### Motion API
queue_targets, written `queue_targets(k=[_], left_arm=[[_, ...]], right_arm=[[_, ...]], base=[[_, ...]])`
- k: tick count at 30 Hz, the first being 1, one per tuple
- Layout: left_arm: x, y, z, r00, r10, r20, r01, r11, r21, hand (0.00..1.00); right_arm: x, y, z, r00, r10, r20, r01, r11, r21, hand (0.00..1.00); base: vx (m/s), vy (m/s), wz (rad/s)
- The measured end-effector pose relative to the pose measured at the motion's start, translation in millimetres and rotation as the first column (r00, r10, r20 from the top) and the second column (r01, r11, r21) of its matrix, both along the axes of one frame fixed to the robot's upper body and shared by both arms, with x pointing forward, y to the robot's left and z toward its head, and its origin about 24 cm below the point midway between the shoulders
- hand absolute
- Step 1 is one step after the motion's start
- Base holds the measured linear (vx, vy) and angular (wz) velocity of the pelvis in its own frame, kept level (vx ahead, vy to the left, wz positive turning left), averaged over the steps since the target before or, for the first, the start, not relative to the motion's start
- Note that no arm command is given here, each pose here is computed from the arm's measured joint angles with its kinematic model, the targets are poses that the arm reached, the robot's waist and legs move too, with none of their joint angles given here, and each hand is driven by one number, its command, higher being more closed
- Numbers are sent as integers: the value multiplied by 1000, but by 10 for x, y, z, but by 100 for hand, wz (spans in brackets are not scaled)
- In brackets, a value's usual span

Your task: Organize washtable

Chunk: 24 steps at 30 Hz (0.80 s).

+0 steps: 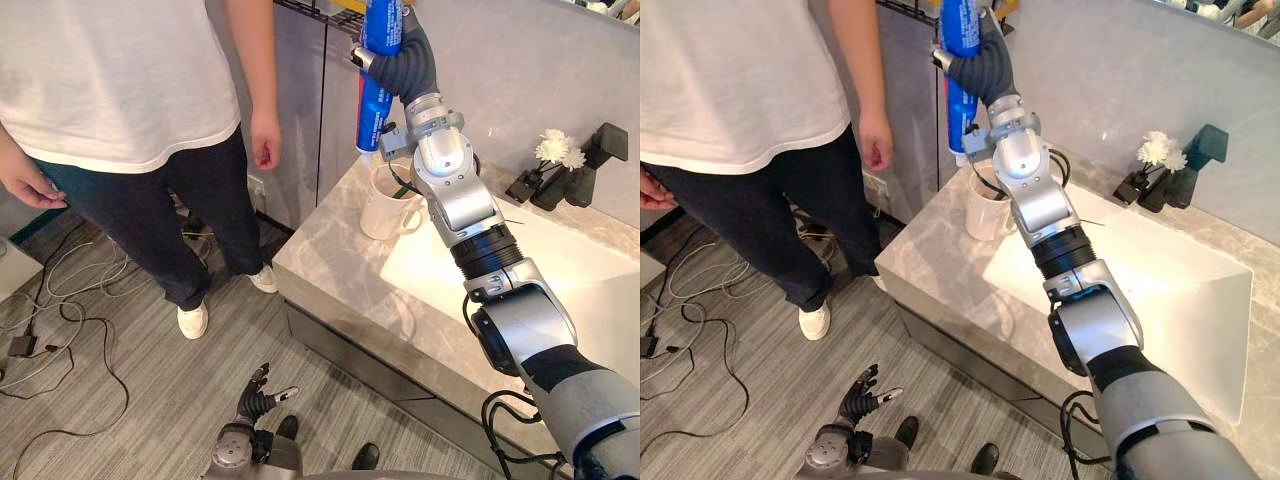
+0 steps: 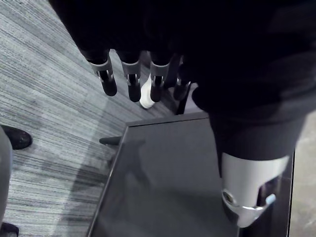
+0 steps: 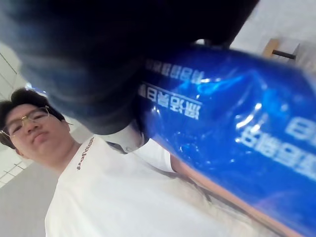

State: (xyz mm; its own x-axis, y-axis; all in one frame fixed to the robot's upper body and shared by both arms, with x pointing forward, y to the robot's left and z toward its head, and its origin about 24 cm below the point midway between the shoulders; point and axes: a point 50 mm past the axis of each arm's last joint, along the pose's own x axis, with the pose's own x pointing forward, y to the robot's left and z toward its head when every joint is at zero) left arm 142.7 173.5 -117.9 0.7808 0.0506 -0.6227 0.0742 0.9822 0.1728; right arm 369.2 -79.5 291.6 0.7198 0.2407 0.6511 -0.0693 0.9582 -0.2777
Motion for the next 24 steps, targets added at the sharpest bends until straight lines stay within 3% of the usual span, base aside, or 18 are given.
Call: queue_targets(k=[12, 24], left_arm=[[-32, 22, -28, 1000, 2, -23, -2, 1000, 6, 0], [-33, 18, -29, 1000, 2, -23, -2, 1000, 4, 0]], right_arm=[[-3, -268, -406, 995, -45, -90, 43, 999, -30, 100], [-34, -301, -412, 996, -48, -80, 46, 999, -16, 100]], base=[[-10, 11, -6], [0, 0, 0]])
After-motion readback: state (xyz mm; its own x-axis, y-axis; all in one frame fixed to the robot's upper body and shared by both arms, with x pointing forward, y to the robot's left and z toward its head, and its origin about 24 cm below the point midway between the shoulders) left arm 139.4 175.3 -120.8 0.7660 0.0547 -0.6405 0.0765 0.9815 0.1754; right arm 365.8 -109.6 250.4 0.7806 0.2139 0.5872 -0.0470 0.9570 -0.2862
